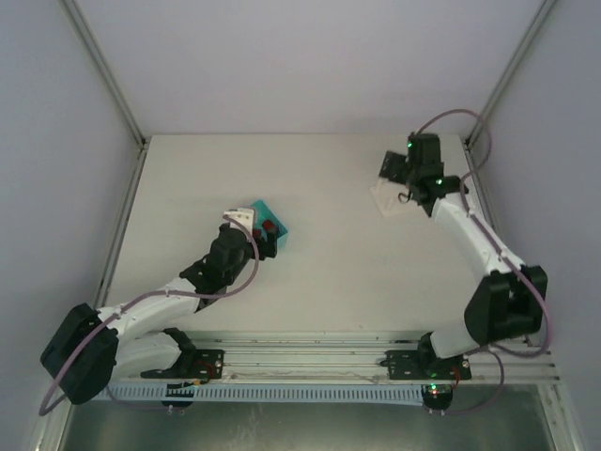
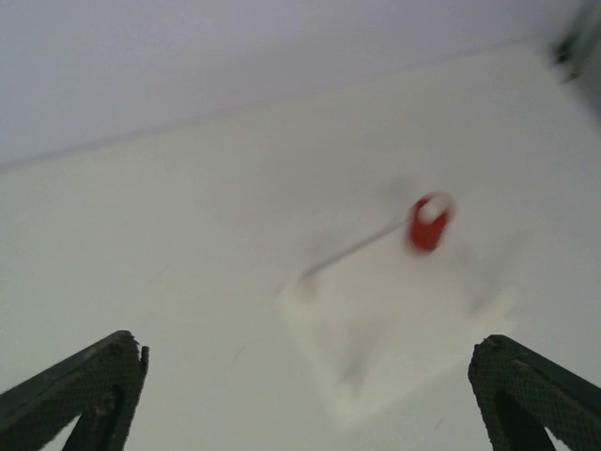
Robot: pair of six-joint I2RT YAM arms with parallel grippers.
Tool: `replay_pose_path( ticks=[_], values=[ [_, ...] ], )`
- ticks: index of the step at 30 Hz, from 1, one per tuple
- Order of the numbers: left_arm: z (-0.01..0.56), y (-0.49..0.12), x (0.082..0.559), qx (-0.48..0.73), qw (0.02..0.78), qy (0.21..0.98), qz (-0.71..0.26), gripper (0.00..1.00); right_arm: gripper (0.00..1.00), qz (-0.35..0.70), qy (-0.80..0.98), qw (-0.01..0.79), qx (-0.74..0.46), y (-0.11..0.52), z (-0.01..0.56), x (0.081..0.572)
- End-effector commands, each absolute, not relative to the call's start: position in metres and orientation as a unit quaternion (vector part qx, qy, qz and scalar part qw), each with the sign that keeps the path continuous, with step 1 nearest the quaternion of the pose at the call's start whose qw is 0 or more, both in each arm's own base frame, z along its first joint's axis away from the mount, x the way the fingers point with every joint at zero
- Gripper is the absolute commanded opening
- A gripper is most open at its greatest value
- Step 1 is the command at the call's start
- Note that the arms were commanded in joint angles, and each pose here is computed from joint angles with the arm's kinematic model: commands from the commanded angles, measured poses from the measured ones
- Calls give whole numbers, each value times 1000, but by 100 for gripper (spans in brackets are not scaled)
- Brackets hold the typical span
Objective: Install the large spring
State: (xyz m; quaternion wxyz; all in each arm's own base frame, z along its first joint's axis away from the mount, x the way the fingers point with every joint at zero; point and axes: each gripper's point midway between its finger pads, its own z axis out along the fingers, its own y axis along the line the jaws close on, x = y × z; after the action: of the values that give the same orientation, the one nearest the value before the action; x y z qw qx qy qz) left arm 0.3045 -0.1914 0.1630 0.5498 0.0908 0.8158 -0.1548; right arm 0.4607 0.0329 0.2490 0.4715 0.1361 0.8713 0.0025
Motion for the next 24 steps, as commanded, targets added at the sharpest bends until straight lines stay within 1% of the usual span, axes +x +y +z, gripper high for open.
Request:
replay_pose_path(
  ticks=[1,4,7,8,11,13,15,17,19,24],
  values=[
    [178,-171,327,-16,531,837,-135,99,99,69,903,417,72,95,227,407],
    [181,-168,339,-81,494,853,-151,99,99,75,908,411,24,122,229,377],
    [182,-158,347,-154,461,862,-144,99,99,91,907,412,-7,136,226,356],
    [184,-159,349,-166,454,863,-147,97,99,96,904,417,-12,137,224,351],
    [187,-165,353,-180,447,860,-167,83,99,114,889,443,-6,136,222,342],
    [186,-170,356,-179,444,859,-178,70,99,127,887,445,-10,138,220,337],
    [180,-173,360,-185,435,863,-178,57,99,115,883,455,-13,134,223,336],
    [172,-174,365,-197,421,868,-176,48,99,87,880,468,-2,122,225,336],
    [160,-175,368,-212,406,872,-174,43,99,69,876,478,5,114,225,336],
    [129,-182,377,-216,370,887,-171,39,99,70,865,498,9,110,227,334]
  ],
)
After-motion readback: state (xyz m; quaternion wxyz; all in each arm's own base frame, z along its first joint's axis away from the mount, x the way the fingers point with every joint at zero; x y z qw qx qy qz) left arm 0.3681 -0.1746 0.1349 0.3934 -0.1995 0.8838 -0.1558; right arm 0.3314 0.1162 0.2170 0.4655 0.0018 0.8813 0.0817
